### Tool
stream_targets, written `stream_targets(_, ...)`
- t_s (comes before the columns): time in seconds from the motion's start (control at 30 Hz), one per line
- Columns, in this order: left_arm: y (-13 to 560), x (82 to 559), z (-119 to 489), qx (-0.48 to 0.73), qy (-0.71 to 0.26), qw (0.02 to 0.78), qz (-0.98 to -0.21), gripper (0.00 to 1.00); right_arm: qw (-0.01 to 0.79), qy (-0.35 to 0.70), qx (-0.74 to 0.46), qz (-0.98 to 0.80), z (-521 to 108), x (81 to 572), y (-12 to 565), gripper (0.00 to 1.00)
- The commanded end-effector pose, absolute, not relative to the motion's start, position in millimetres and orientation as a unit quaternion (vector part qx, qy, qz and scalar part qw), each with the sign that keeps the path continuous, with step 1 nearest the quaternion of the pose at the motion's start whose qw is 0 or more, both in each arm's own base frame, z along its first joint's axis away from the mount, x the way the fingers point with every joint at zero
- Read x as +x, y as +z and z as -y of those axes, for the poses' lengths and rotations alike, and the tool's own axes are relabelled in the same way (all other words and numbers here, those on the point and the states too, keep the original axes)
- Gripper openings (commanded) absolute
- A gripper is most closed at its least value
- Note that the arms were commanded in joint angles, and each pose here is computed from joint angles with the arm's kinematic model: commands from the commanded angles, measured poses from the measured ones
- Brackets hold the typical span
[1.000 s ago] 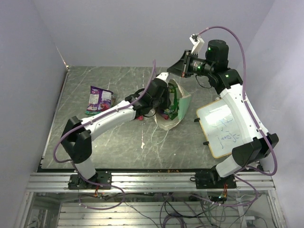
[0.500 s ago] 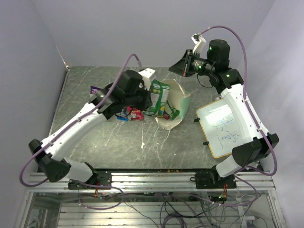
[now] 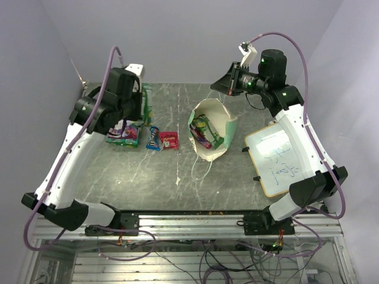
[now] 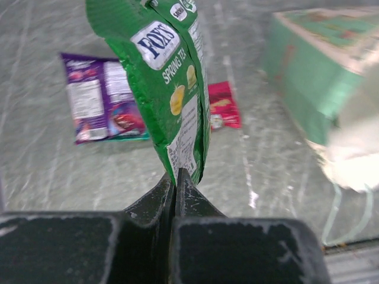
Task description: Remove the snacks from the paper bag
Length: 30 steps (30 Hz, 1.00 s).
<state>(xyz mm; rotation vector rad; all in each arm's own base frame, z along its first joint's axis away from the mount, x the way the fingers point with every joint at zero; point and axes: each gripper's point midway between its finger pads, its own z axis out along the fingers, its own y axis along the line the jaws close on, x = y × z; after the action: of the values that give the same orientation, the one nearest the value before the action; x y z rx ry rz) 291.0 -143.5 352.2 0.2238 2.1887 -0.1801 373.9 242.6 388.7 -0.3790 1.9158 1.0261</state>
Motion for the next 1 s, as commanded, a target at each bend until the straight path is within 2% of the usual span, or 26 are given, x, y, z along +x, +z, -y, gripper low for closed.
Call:
stream_targets(0.0,329.8,316.0,91.6,0.062,-0.001,0.41,-0.91,0.07,0.454,0.428,-0.164,-0.764,-244.6,372.8,395.1,0.0)
stream_targets(0.23,289.9,353.6,35.2,0.022,-0.019,0.363,-0.931,0.07,0.43,0.449,-0.17,-0.765,-252.8,365.0,390.6,0.0)
stream_targets(0.37,273.6,372.6,35.5,0.021,-0.066,0.341,-0.938,0.07,0.415,0.459,-0.177,-0.765,-260.6,360.2,385.1,0.0)
stream_targets(0.53,243.1,382.2,31.4,0.024,-0.072,0.296,-0.952,0.07,0.397,0.475,-0.187,-0.763,-274.0,353.8,381.5,0.0)
stream_targets(0.97,218.2,397.3,24.3,0.034,-0.122,0.279,-0.952,0.07,0.399,0.463,-0.204,-0.765,-280.6,346.9,380.3,0.0)
